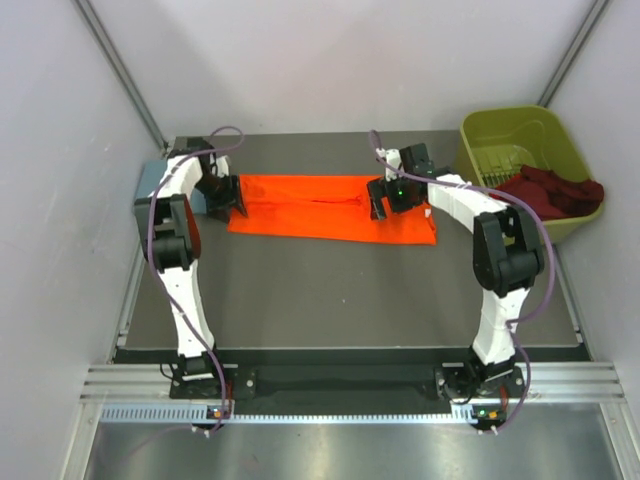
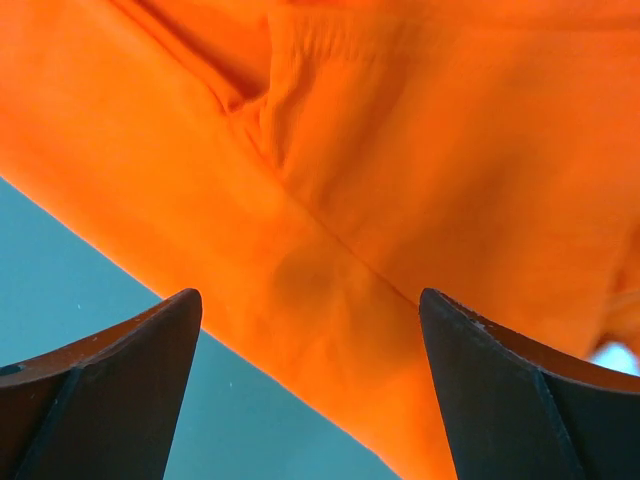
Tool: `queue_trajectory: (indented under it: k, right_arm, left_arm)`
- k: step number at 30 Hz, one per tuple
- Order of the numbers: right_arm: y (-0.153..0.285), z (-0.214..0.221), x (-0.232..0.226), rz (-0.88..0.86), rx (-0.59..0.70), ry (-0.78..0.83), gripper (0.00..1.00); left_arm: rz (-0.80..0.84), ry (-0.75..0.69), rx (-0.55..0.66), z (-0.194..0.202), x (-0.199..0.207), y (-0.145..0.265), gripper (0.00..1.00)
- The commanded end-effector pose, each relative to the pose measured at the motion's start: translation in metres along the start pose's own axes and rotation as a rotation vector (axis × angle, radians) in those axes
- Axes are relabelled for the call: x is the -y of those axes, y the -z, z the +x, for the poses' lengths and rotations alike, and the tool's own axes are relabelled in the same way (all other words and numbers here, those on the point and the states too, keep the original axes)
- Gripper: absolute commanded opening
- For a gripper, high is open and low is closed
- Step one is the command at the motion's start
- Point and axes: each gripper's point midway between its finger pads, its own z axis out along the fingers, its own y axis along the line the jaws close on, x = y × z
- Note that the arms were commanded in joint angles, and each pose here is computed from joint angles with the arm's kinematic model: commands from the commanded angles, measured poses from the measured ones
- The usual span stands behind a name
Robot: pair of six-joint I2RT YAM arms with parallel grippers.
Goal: Fold and stack the t-shirts
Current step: Fold the tshirt
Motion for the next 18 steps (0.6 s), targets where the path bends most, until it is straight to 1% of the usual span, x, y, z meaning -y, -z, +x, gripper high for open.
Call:
queue_trajectory:
  k: [1,5,8,13,14,16,18]
  right_arm:
    - [0.0,-0.003,-0.004,-0.053,0.019,-0.041,0.89]
    - [-0.012,0.027,0.0,-0.038,-0.045,-0.053,0.88]
    - [-0.017,0.042,0.002,-0.033,-0.075,-0.061,0.88]
    - [-0.021,0.043,0.004,-0.027,-0.088,-0.069,0.88]
    - [-0.022,0.042,0.006,-0.022,-0.089,-0.07,0.89]
    - [-0.022,0.035,0.007,-0.02,-0.076,-0.067,0.89]
    - [-0.02,0.032,0.008,-0.018,-0.069,-0.06,0.89]
  left_arm:
    - [0.002,-0.08,0.086,-0.033,0.013,0.001,0.62]
    - [-0.015,-0.123,0.121,-0.05,0.023,-0.004,0.61]
    - [-0.029,-0.141,0.141,-0.059,0.028,-0.011,0.6]
    - [-0.124,-0.146,0.165,-0.072,0.02,-0.029,0.58]
    - [-0.144,-0.141,0.162,-0.073,0.015,-0.032,0.53]
    - [-0.172,-0.138,0.152,-0.069,0.01,-0.03,0.47]
    - [-0.172,-0.125,0.162,-0.067,0.009,-0.013,0.46]
